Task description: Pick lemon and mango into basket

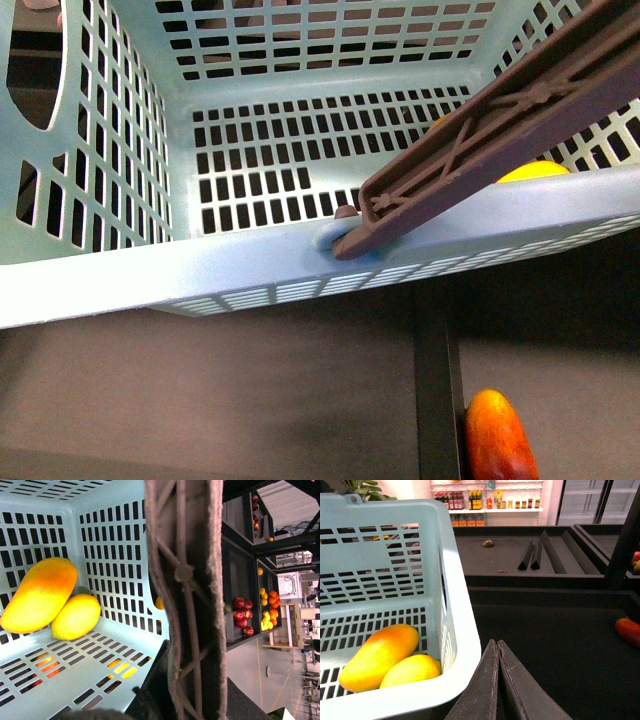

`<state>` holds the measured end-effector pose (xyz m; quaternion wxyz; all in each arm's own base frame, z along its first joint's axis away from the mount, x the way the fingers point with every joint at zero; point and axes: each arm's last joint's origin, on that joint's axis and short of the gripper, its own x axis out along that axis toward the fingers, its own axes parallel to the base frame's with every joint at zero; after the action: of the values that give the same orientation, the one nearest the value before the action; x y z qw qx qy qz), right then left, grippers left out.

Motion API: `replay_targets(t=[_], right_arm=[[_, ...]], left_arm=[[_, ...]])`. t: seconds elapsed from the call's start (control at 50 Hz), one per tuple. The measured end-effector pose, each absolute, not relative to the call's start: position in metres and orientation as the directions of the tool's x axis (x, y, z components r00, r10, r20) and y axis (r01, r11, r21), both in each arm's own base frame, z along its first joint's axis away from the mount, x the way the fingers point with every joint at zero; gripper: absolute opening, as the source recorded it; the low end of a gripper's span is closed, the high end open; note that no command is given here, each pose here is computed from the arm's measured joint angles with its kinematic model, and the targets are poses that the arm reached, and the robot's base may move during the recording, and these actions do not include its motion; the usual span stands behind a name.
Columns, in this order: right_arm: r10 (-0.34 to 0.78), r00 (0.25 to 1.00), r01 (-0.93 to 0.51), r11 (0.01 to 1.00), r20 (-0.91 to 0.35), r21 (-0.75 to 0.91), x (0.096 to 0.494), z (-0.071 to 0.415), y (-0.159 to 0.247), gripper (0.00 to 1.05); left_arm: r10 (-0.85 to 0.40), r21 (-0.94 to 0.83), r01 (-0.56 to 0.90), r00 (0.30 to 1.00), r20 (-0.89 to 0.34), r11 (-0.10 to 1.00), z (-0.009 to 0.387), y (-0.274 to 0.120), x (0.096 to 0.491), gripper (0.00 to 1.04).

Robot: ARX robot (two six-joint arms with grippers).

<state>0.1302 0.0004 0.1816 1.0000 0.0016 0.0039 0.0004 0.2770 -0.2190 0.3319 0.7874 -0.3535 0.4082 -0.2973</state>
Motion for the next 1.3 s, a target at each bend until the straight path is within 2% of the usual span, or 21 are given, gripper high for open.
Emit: replay_targets(t=[1.299], right_arm=[[0.002, 1.0, -0.002, 1.0, 0.012, 0.003, 0.097, 0.169, 0.0, 0.02]], left_arm=[[-0.757, -0.799, 0.18, 0.49, -0.433, 0.574, 0.332, -0.219, 0.277, 0.06]])
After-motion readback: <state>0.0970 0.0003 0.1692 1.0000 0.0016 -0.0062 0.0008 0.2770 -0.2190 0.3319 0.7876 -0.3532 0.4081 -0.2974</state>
